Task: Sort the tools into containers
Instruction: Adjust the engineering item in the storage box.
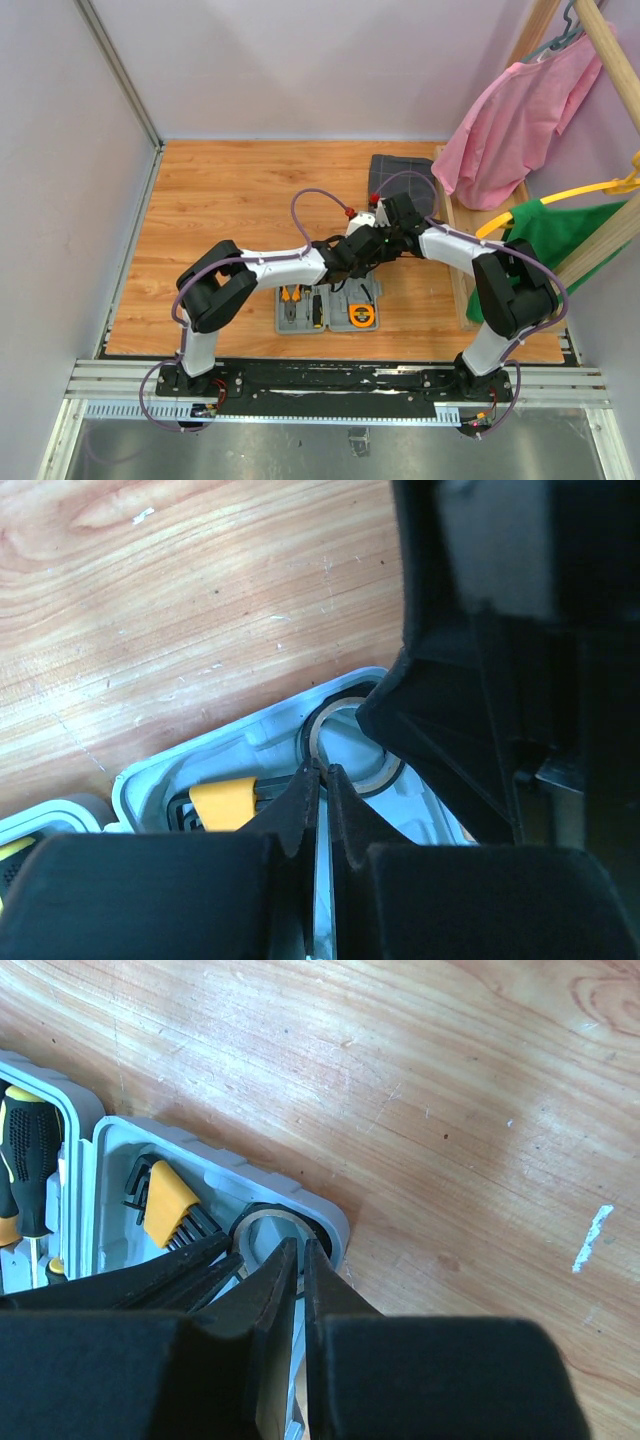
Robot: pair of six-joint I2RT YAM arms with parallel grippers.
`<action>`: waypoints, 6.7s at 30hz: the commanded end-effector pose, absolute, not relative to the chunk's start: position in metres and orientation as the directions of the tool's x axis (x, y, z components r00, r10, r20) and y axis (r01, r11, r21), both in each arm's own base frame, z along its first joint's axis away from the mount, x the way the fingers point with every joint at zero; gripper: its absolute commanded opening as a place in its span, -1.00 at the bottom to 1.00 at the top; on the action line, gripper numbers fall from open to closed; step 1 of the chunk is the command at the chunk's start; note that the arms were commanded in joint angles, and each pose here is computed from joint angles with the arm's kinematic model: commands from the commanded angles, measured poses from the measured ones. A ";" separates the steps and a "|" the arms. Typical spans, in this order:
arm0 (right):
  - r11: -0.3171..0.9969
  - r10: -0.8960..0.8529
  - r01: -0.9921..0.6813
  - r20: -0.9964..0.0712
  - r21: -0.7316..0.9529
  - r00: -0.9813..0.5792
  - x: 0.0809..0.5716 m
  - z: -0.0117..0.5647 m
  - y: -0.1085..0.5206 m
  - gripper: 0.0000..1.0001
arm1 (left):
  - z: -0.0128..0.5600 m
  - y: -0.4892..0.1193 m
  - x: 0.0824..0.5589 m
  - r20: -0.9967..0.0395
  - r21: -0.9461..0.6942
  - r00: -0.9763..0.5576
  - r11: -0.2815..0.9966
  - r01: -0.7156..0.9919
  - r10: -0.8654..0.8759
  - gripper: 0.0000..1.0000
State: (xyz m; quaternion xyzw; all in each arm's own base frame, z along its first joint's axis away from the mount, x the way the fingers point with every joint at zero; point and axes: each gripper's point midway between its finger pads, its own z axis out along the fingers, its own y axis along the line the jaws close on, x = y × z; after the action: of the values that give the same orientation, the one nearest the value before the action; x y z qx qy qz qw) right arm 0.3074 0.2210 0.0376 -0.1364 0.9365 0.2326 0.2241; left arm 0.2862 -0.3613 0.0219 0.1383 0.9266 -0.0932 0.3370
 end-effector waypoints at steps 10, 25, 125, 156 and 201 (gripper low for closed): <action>0.880 -0.144 -0.301 -0.398 0.367 -0.906 0.280 0.020 0.204 -0.83 | -0.131 -0.209 0.118 0.153 0.240 -0.841 0.805 0.542 0.520 -0.99; 0.871 -0.140 -0.322 -0.439 0.373 -0.887 0.282 0.035 0.206 -0.77 | -0.138 -0.194 0.101 0.195 0.245 -0.829 0.792 0.559 0.525 -0.99; 0.827 -0.283 -0.460 -0.468 0.324 -0.837 0.280 0.057 0.230 -0.72 | 0.072 -0.297 0.242 -0.695 -0.198 -0.715 0.936 0.291 0.075 -0.43; 0.858 -0.309 -0.457 -0.475 0.235 -0.824 0.290 0.054 0.216 -0.74 | 0.062 -0.367 0.279 -0.667 -0.318 -0.745 0.911 0.262 -0.018 -0.39; 0.899 -0.316 -0.391 -0.327 0.195 -0.891 0.270 0.004 0.195 -0.90 | 0.010 -0.364 0.283 -0.602 -0.237 -0.792 0.926 0.294 0.098 -0.99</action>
State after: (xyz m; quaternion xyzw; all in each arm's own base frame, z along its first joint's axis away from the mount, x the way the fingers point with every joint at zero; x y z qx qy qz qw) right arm 0.2921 0.2079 0.0333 -0.1838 0.9487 0.1643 0.1981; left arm 0.2922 -0.3727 0.0344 0.0891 0.9192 -0.1833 0.3369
